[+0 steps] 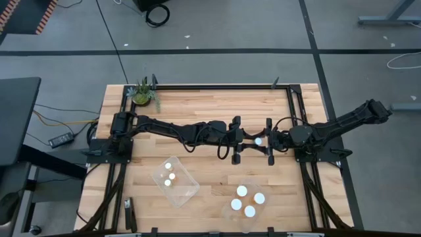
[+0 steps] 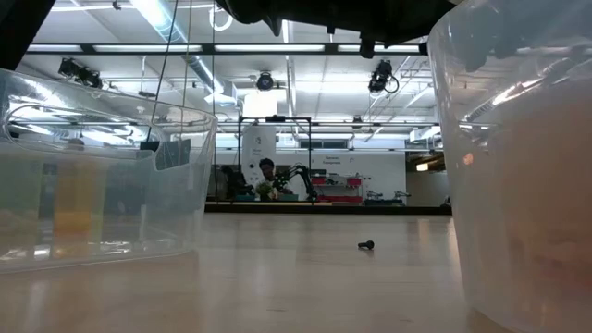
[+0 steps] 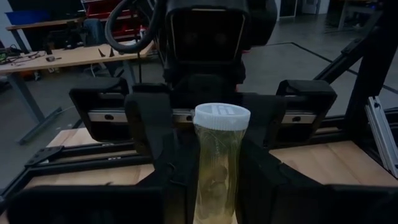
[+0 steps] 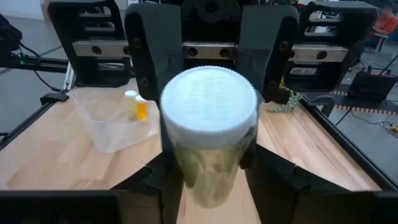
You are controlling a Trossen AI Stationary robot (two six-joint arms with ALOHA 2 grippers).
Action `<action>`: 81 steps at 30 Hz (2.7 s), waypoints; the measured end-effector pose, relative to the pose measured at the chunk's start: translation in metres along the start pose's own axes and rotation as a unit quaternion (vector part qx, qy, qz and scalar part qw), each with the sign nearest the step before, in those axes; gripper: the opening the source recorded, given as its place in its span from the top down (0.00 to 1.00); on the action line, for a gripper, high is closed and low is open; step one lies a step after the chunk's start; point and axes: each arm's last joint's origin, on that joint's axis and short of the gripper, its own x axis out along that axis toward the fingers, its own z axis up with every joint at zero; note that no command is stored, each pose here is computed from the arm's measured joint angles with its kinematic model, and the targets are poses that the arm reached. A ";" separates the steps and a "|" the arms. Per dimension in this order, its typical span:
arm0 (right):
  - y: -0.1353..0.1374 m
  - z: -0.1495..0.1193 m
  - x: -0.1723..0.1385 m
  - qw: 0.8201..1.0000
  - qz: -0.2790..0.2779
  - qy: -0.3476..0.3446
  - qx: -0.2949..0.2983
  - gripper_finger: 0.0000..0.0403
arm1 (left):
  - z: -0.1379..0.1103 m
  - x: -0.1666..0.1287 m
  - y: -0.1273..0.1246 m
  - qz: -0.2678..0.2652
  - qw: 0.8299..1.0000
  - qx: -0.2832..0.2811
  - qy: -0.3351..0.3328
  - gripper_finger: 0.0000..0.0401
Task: Pick and place medicine bottles into bin by pill shape (circle, oval)
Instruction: Adjust the small yellow pill bottle
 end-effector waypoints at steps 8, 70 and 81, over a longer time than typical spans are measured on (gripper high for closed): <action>0.000 0.000 0.000 1.000 0.002 0.002 -0.001 0.73 | 0.000 0.000 0.000 0.001 1.000 0.000 0.001 0.77; -0.001 -0.008 0.063 0.978 -0.009 0.202 0.047 0.70 | -0.012 -0.024 0.009 0.017 0.978 -0.020 0.205 0.39; 0.000 -0.008 0.067 0.976 -0.006 0.216 0.041 0.70 | -0.014 -0.025 0.009 0.016 0.976 -0.018 0.217 0.54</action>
